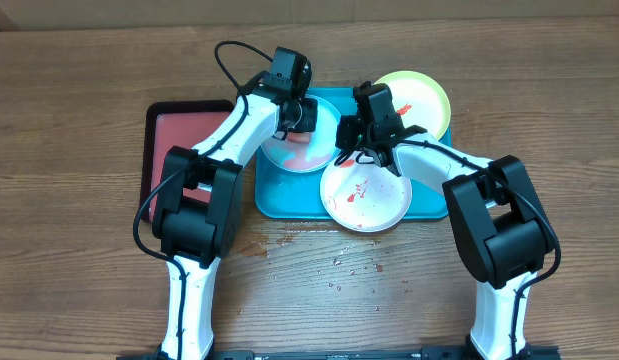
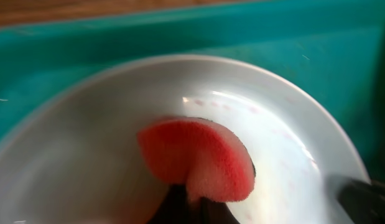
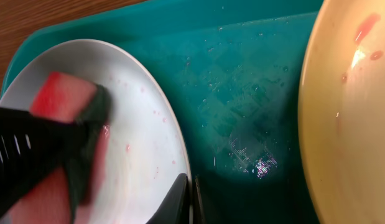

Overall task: Clean dirty plates on tray and stack at the side
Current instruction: 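Scrub the light blue plate with the sponge in the left gripper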

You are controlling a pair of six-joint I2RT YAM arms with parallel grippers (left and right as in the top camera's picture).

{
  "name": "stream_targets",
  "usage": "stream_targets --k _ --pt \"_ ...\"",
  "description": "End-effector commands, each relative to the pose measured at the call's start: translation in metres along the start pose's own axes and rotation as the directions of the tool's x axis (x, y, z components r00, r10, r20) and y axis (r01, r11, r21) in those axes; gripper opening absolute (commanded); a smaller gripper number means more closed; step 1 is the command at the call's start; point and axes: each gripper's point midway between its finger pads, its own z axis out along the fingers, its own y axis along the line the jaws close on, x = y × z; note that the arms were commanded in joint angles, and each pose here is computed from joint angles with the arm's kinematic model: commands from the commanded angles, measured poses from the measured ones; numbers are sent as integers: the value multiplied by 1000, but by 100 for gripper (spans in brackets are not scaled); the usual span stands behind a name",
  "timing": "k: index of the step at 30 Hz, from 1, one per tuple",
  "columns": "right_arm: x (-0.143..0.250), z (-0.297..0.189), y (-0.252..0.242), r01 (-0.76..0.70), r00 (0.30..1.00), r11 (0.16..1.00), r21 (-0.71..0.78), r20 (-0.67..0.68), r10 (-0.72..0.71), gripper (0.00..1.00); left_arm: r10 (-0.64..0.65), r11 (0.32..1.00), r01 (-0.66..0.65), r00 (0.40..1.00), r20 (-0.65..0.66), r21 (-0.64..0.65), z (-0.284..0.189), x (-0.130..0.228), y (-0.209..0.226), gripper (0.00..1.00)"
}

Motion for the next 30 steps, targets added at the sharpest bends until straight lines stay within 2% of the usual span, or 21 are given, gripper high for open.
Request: stream_targets --k 1,8,13,17,23,27,30 --pt "14 4 5 6 999 1000 -22 -48 -7 4 30 989 -4 985 -172 146 24 49 -24 4" --pt "14 4 5 6 999 1000 -23 -48 -7 4 0 995 32 949 -316 93 16 83 -14 4" --pt "15 4 4 5 999 1000 -19 -54 -6 4 -21 991 -24 942 -335 -131 13 91 27 4" --pt "15 4 4 5 999 1000 -19 -53 -6 4 -17 953 -81 948 -318 -292 7 87 56 4" --pt "15 4 4 5 999 1000 -19 -54 -6 4 7 880 -119 971 -238 -459 0 66 85 4" --pt "15 4 4 5 999 1000 -19 -54 -6 4 22 840 -115 984 -178 -531 -4 51 97 4" --pt "15 4 4 5 999 1000 -19 -54 -6 4 20 840 -98 988 -151 -533 -3 44 100 4"
